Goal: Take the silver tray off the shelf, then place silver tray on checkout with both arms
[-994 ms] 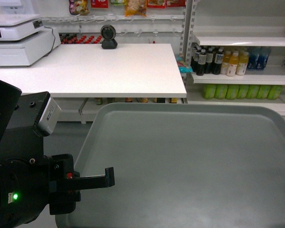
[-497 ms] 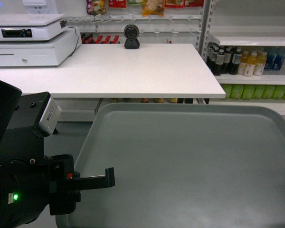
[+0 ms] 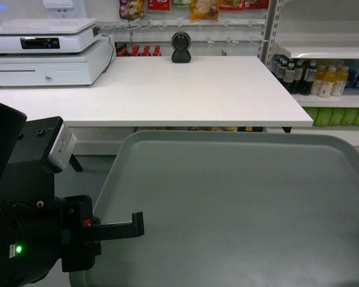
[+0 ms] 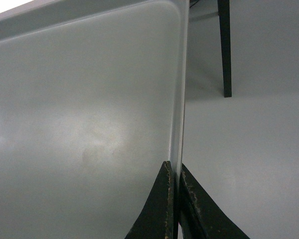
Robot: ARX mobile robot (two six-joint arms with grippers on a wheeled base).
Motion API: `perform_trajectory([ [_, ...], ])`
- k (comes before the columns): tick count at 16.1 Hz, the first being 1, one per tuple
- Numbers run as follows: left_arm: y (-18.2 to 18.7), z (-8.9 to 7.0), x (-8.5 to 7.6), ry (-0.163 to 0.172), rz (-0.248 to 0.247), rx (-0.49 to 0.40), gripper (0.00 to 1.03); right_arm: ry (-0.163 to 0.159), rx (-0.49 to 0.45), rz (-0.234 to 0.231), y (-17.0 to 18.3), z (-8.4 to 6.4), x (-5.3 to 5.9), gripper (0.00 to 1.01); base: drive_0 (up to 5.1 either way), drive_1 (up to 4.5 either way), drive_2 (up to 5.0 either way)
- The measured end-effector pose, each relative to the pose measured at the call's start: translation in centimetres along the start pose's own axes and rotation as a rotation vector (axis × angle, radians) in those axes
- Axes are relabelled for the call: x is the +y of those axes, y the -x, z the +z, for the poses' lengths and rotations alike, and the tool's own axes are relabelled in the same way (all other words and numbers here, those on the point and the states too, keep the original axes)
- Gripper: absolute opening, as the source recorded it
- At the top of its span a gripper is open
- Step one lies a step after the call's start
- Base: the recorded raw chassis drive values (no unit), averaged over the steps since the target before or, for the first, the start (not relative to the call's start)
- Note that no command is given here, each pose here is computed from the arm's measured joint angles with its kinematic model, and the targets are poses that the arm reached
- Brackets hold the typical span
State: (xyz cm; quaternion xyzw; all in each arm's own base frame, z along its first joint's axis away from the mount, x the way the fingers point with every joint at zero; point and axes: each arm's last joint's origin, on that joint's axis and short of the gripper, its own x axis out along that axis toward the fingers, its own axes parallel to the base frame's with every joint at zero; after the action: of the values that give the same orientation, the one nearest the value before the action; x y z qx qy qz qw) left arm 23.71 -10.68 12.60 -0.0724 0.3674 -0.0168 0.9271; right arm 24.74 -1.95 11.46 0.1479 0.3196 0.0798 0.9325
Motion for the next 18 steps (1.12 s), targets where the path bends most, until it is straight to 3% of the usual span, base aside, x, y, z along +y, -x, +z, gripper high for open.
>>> perform_trajectory([
  [2, -0.01, 0.02, -0.01, 0.001, -0.001, -0.002, 0.03, 0.001, 0.0, 0.0, 0.0, 0.0, 0.0, 0.03, -5.1, 2.32, 2.3],
  [18, -0.03, -0.01, 0.0, 0.0, 0.0, 0.0, 0.03, 0.0, 0.001, 0.0, -0.02, -0.02, -0.01, 0.03, 0.1, 4.26, -4.1],
])
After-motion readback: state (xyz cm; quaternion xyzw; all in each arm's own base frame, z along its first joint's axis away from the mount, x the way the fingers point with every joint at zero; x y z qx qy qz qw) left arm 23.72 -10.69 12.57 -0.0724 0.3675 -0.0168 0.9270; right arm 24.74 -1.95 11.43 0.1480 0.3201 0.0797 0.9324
